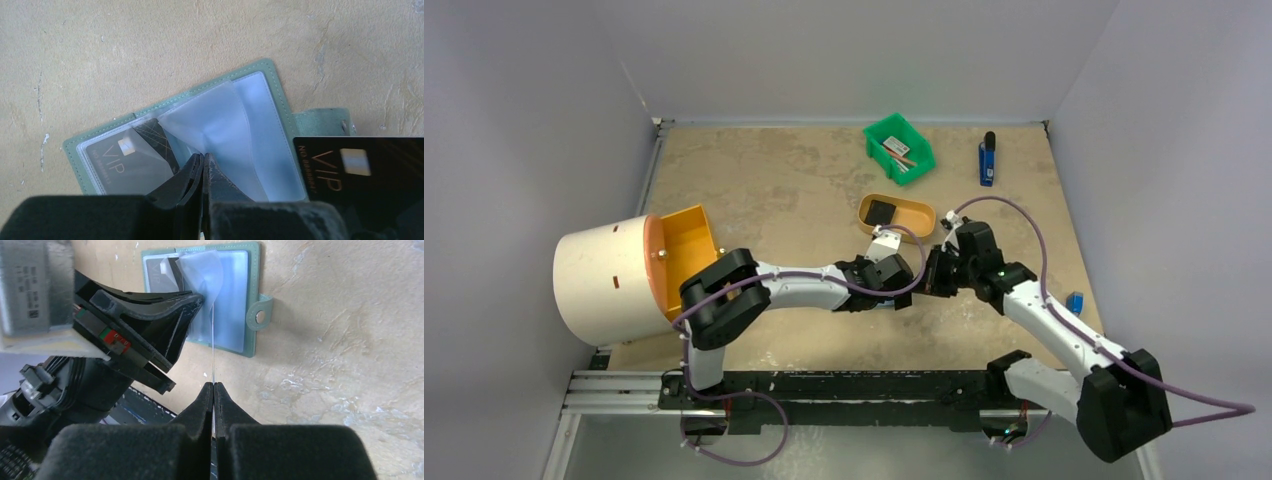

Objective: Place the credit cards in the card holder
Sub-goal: Turn over the card slot in the card holder, then insert the credit card into the card holder.

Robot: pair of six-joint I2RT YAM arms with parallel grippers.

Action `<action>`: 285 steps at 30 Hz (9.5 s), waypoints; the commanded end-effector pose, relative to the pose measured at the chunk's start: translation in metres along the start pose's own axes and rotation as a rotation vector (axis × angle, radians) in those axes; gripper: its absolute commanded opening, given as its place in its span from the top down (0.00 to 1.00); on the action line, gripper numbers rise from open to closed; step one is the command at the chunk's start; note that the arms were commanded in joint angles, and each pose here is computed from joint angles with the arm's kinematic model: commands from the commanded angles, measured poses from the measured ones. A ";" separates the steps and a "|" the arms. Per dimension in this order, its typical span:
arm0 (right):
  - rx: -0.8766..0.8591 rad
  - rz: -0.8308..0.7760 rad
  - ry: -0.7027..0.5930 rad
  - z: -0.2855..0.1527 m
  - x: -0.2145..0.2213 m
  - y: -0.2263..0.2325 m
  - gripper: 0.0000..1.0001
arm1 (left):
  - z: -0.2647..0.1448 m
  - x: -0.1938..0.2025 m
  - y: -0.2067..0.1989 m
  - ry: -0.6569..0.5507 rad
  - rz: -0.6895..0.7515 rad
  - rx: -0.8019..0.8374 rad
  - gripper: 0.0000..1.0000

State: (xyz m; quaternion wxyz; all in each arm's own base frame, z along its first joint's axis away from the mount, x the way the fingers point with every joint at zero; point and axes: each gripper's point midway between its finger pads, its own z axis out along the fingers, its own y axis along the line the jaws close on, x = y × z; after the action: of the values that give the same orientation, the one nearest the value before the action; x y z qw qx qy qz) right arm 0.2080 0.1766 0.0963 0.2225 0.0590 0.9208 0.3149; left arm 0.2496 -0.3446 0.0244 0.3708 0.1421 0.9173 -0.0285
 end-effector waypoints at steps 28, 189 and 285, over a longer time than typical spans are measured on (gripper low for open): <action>-0.180 -0.034 0.202 0.039 0.019 0.023 1.00 | -0.048 -0.045 0.016 -0.134 -0.124 0.027 0.67; -0.357 -0.046 0.218 0.076 0.017 0.058 1.00 | -0.038 0.001 0.098 -0.133 -0.251 -0.183 1.00; -0.282 -0.022 0.225 0.107 0.016 0.065 0.65 | -0.018 0.037 0.108 -0.051 -0.269 -0.191 1.00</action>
State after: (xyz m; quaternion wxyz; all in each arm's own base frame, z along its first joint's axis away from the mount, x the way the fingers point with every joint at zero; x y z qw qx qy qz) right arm 0.2330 0.2865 0.0357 0.1015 0.0025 0.8937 0.4371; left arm 0.2473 -0.2250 0.0188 0.4075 -0.0171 0.9126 0.0281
